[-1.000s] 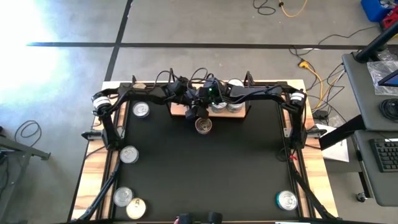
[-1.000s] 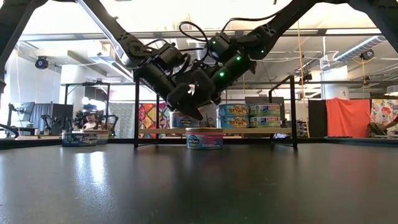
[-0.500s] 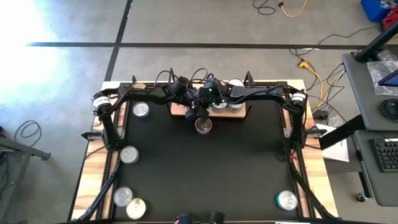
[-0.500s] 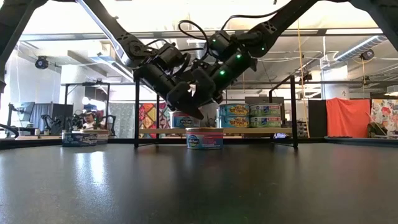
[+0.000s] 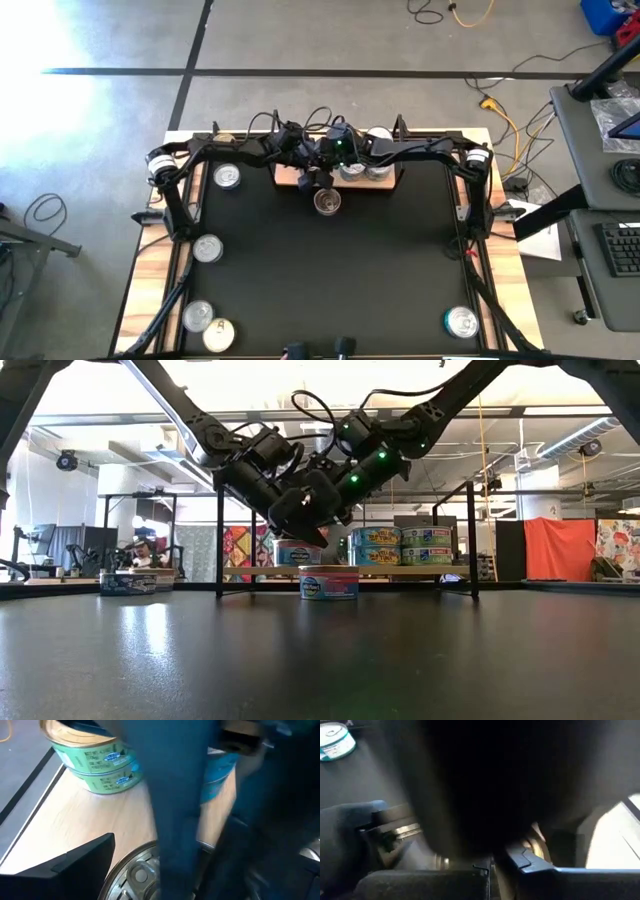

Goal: Stack canned seafood by type on shelf
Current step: Put the blue-pink tuna can on the shelf

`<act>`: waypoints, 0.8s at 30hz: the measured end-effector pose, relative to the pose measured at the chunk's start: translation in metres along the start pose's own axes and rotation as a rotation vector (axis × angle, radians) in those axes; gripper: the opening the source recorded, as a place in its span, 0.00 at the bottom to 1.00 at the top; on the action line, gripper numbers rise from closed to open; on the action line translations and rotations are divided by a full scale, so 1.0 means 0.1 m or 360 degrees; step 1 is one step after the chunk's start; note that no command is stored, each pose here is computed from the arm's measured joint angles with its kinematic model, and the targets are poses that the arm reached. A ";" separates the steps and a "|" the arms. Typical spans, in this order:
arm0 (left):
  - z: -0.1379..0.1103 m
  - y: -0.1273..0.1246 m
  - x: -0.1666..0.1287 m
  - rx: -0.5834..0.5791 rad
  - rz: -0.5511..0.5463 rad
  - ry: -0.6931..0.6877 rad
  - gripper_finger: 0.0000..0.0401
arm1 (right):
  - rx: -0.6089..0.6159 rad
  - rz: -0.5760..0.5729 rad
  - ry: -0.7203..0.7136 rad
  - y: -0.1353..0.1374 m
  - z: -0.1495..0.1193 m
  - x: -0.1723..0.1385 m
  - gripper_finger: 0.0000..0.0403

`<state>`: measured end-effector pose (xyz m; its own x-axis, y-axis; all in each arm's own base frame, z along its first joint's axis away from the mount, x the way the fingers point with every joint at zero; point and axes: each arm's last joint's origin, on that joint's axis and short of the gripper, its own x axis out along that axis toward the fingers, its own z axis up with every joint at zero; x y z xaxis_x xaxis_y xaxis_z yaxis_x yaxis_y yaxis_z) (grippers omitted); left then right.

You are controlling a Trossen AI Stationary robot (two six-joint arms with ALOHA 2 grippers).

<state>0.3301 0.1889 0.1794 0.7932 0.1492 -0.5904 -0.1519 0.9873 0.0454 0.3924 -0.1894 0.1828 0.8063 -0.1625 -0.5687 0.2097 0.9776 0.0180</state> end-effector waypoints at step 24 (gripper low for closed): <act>0.31 -0.02 -0.42 0.0028 0.0089 -0.0154 0.99 | 0.0020 0.0071 -0.0108 -0.27 -0.19 -0.10 0.02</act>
<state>0.3153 0.1819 0.2289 0.8372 0.2080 -0.5058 -0.1880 0.9779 0.0910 0.3684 -0.2112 0.1723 0.8506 -0.1279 -0.5100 0.1794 0.9824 0.0529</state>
